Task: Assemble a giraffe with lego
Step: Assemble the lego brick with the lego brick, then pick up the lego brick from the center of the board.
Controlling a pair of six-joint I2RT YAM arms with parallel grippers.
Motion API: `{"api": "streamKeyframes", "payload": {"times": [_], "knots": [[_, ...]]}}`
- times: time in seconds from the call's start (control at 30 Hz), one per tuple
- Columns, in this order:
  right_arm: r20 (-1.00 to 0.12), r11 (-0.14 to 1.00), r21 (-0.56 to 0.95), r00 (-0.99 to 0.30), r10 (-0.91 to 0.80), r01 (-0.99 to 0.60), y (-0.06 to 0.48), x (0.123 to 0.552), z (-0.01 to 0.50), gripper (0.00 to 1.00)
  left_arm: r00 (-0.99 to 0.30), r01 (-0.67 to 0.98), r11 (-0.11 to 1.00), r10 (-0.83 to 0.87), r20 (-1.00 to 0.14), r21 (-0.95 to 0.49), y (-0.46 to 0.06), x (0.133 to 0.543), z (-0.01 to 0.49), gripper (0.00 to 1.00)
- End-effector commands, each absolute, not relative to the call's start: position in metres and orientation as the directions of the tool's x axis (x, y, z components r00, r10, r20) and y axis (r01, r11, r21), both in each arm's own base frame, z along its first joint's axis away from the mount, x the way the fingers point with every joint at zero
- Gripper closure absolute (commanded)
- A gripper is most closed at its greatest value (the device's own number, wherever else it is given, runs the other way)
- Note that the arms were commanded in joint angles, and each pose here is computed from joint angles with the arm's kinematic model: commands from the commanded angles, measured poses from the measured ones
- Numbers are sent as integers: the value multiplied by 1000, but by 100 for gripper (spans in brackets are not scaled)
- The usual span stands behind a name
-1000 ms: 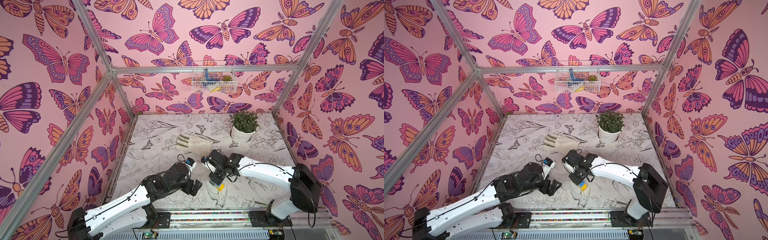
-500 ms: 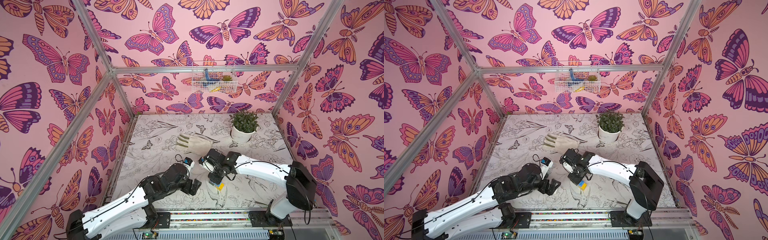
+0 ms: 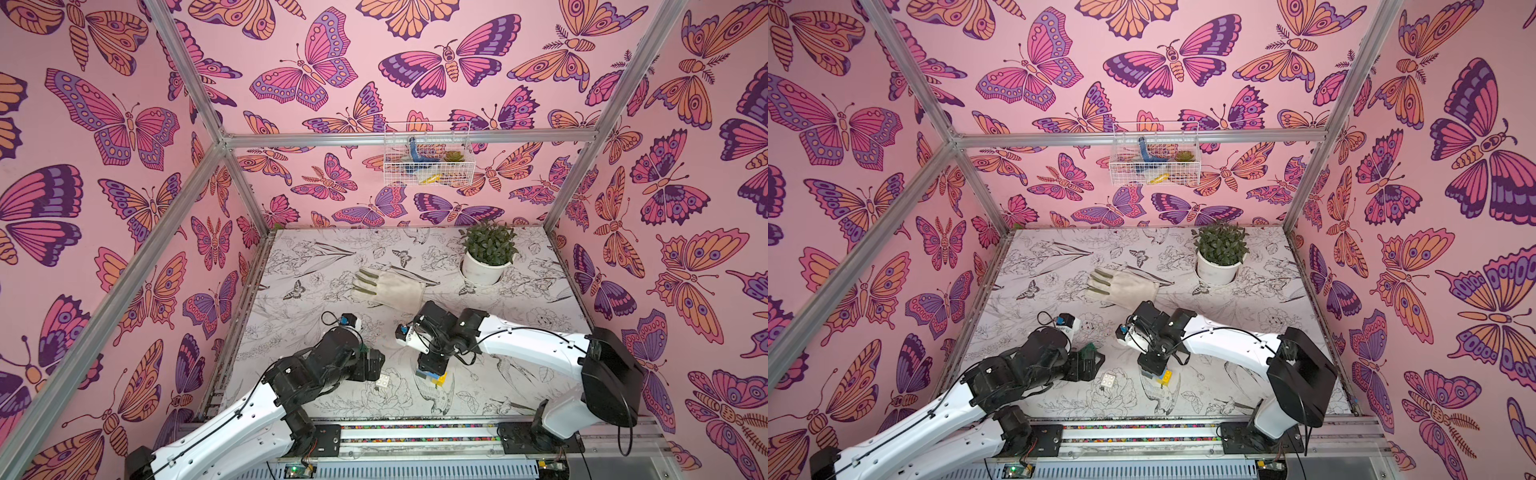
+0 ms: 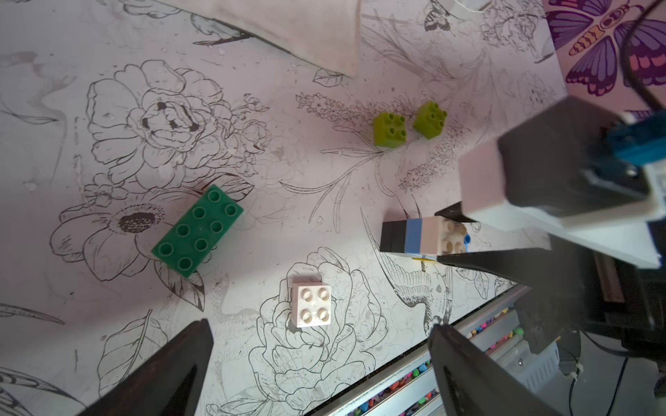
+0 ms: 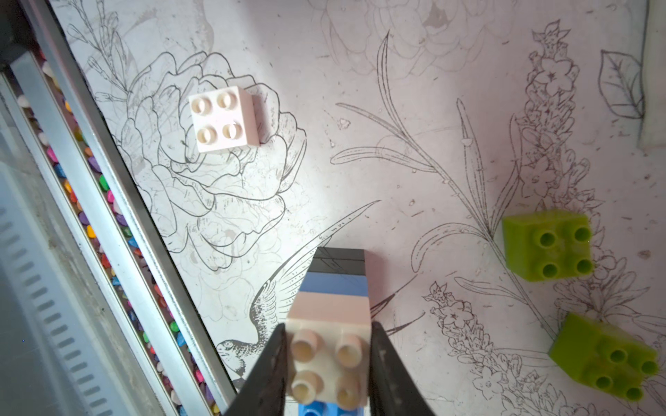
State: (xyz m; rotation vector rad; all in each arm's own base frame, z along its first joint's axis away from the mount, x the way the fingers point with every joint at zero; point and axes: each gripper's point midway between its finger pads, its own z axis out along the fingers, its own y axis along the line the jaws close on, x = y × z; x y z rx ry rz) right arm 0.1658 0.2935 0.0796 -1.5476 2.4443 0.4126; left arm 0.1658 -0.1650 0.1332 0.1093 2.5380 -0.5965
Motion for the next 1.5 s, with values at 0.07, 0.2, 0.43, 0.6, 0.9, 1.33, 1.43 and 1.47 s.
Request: {"api": "streamKeyframes", "payload": {"times": [0.07,0.2,0.43,0.6,0.9,1.33,1.43,1.47], "knots": [[-340,442,125,-457,-822,-888,283,159,85,19,-921,95,941,-41,-386,-325,-149,153,115,0],[-463,577,112,-556,-690,-809,280,181,121,9,-947,83,952,-17,-322,-295,-150,148,109,0],[-616,765,255,-709,-344,-592,232,169,151,8,-957,107,973,45,-288,-206,-158,152,101,2],[-594,851,308,-785,-177,-425,199,162,130,9,-957,141,985,110,-269,-99,-166,158,87,5],[-421,891,237,-868,-264,-386,203,157,98,15,-970,167,982,149,-191,-83,-196,154,52,10],[-422,917,222,-881,-215,-331,175,146,83,22,-982,172,984,166,-94,-53,-210,147,15,25],[-432,914,232,-878,-208,-331,177,147,84,21,-984,158,987,155,-91,-30,-205,145,14,33],[-429,914,234,-878,-210,-332,178,147,83,21,-984,153,988,150,-93,-24,-204,145,13,38]]}}
